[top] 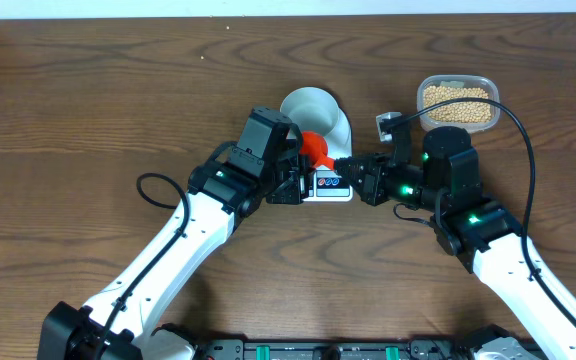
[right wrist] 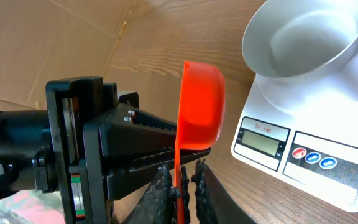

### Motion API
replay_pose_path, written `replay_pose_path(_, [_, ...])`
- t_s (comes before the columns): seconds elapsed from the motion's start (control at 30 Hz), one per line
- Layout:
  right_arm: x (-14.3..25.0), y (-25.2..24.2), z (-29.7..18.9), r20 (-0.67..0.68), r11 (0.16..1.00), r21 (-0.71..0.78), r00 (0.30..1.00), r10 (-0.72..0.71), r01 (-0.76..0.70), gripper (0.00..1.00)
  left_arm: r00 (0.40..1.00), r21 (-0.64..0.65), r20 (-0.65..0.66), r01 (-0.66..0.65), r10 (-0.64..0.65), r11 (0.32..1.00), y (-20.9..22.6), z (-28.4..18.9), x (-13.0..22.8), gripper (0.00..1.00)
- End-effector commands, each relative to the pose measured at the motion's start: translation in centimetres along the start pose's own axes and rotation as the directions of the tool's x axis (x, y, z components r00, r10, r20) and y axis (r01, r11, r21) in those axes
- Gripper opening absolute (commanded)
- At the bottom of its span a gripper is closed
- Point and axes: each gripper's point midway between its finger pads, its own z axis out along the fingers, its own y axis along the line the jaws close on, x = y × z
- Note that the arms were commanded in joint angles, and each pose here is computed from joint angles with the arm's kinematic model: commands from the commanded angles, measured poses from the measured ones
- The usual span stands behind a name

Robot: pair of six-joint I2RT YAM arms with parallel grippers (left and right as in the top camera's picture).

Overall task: Scoop item into bowl and weigh 50g on scale
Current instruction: 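Grasp the red scoop handle with the right gripper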

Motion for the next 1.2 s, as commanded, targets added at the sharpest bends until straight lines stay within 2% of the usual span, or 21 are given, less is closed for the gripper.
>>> replay_pose_path(0.0, [-0.57,0.61,0.04,0.01,1.0,-0.006,1.0,-0.011,0.011,0.1,0.999,-0.002,-0.008,0.038,-0.038,0.999,0.01,-0.01,0.3,0.07])
replay_pose_path(0.3, [-0.57,0.6,0.04,0.01,1.0,-0.005,1.0,-0.011,0.011,0.02,0.999,-0.002,-0.008,0.038,-0.038,0.999,0.03,-0.01,0.29,0.07])
replay_pose_path(0.6, [-0.57,0.6,0.04,0.01,1.0,-0.005,1.0,-0.011,0.011,0.01,0.999,-0.003,-0.008,0.035,-0.035,0.999,0.04,-0.01,0.28,0.08])
replay_pose_path(0.63, [-0.57,0.6,0.04,0.01,1.0,-0.005,1.0,-0.011,0.011,0.01,0.999,-0.005,-0.006,0.036,-0.036,0.999,0.1,-0.01,0.25,0.11])
replay_pose_path(0.8, [-0.61,0.55,0.04,0.012,1.0,-0.002,1.0,-0.012,0.012,0.01,0.999,-0.005,-0.006,0.036,-0.036,0.999,0.11,-0.01,0.24,0.45])
replay_pose_path(1.03, [-0.73,0.37,0.03,0.019,1.0,0.008,1.0,-0.011,0.011,0.01,0.999,-0.005,-0.006,0.036,-0.036,0.999,0.11,-0.01,0.23,0.64])
replay_pose_path(1.17, [-0.87,0.15,0.01,0.026,1.0,0.02,1.0,-0.011,0.01,0.01,1.0,-0.006,0.023,0.0,0.0,1.0,0.22,-0.02,-0.32,0.68])
